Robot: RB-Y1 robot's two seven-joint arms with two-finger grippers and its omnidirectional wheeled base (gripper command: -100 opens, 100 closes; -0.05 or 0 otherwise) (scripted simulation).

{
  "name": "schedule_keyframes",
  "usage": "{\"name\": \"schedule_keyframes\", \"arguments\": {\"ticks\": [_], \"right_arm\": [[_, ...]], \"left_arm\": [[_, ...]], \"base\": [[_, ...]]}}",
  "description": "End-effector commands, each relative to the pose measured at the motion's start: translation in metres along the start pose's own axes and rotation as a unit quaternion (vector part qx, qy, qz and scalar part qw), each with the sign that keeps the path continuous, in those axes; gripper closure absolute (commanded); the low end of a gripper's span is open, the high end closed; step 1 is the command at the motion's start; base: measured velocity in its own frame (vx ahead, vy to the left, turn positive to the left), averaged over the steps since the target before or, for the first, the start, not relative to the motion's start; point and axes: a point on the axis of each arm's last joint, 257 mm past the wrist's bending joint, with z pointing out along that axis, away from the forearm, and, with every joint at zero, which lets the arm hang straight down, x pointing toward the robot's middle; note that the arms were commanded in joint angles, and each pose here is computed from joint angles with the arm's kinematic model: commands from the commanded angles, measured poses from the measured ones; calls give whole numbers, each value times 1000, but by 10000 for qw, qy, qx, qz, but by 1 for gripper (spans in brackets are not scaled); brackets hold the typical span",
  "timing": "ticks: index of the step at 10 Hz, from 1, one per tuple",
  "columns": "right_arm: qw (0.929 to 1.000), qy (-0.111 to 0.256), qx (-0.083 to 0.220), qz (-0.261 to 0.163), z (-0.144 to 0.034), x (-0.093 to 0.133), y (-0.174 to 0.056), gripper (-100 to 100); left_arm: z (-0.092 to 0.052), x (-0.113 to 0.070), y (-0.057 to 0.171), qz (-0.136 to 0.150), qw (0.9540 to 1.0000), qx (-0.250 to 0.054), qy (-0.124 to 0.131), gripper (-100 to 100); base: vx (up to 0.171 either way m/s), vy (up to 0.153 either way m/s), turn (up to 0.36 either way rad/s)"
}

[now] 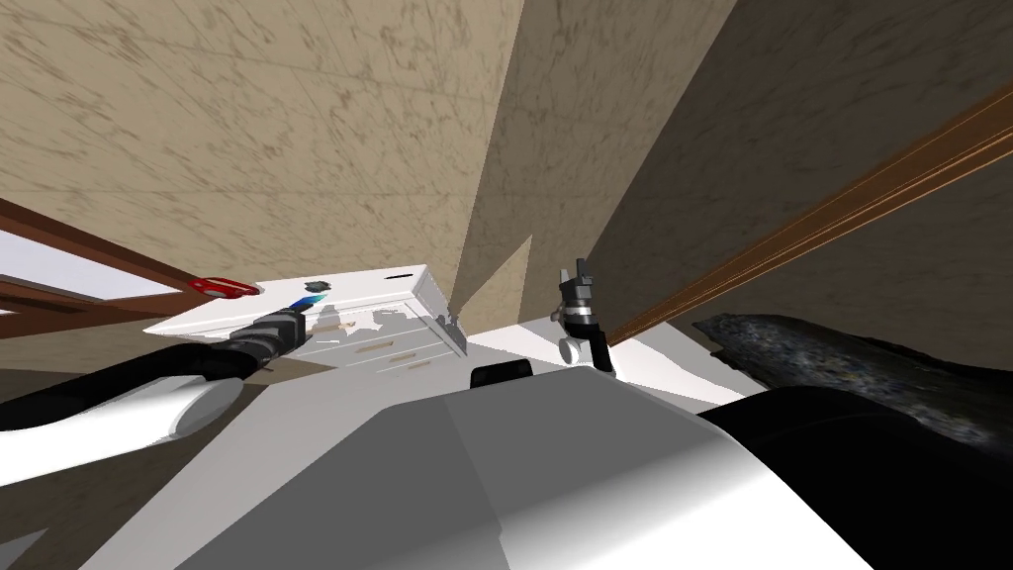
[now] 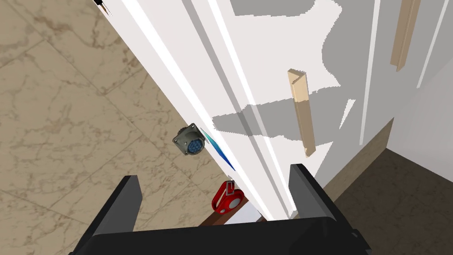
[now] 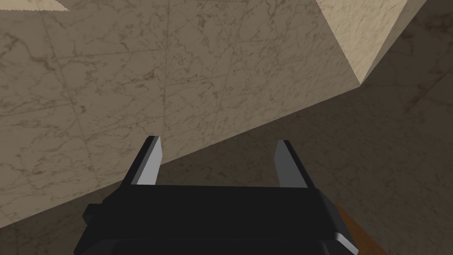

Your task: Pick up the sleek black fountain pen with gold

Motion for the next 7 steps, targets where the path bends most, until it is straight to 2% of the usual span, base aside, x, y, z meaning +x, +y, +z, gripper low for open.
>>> {"name": "schedule_keyframes", "arguments": {"ticks": [1, 2, 4, 5, 7], "right_arm": [[10000, 0, 0, 0, 0, 0, 0, 0], [10000, 0, 0, 0, 0, 0, 0, 0], [10000, 0, 0, 0, 0, 0, 0, 0], [10000, 0, 0, 0, 0, 0, 0, 0], [10000, 0, 0, 0, 0, 0, 0, 0]], "left_arm": [[0, -2, 6, 3, 9999, -159, -13, -100], [1, -15, -1, 4, 9997, -247, -35, -100], [1, -16, 8, 3, 9990, -439, -45, -100], [1, -27, 0, -12, 9986, -521, -51, -100], [0, -28, 10, -12, 9974, -715, -58, -100]], "base": [[29, -25, -3], [47, -57, 27], [49, -41, 16], [72, -48, 17], [64, -33, 12]]}}
